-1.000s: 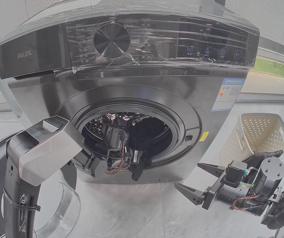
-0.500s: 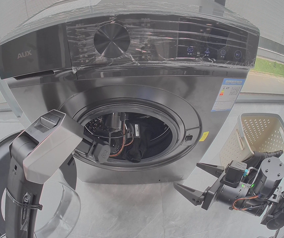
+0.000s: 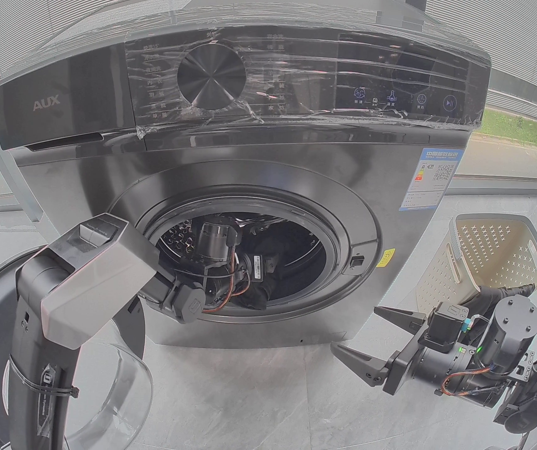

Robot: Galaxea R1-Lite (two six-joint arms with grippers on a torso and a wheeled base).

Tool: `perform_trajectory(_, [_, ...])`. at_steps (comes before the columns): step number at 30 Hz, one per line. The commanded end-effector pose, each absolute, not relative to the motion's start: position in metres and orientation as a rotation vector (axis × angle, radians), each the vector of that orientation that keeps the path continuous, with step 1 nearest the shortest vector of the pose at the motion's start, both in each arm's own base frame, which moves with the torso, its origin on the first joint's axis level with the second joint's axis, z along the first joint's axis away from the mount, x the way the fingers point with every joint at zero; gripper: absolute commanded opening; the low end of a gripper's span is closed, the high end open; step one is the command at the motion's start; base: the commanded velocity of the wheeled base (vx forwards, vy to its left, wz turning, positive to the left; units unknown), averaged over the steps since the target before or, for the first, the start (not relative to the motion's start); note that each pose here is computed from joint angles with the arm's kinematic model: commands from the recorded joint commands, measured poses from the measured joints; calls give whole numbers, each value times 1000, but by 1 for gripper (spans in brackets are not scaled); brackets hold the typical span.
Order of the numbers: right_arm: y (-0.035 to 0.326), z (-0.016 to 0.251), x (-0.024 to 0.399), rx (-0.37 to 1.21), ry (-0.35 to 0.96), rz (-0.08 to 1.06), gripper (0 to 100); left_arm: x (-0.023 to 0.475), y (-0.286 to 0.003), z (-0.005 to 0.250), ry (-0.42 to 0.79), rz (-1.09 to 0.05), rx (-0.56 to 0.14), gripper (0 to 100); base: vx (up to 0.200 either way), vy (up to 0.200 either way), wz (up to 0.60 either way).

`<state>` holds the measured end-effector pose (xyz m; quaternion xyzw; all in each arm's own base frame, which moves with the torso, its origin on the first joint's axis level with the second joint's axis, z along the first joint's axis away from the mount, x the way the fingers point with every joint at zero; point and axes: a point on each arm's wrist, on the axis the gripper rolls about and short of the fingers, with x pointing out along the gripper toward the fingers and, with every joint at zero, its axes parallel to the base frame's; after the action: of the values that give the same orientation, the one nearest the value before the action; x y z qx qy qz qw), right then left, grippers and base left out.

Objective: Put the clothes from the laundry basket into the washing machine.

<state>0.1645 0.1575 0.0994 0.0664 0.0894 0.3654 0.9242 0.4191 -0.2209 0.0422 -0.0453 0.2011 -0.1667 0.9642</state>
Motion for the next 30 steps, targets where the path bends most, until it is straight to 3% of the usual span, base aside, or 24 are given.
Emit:
perform_trajectory(1, [158,99,165,135,186,751,100,403,-221,41,456,-379,-78,100,0,0,0])
perform_trajectory(16, [160,101,163,138,178,763,100,402,-220,6,519,-408,10,100,0,0,0])
perform_trajectory(17, [160,101,163,137,176,761,100,404,-220,5,515,-407,8,0,0,0,0])
perform_trajectory(24, [158,101,164,139,176,754,100,424,-224,23,427,-381,-29,0,0,0,0])
perform_trajectory(27, [161,103,165,144,163,760,100,444,-224,50,296,-313,-95,0,0,0,0])
perform_trajectory(30, [161,103,165,144,162,758,100,457,-223,60,227,-280,-131,0,0,0,0])
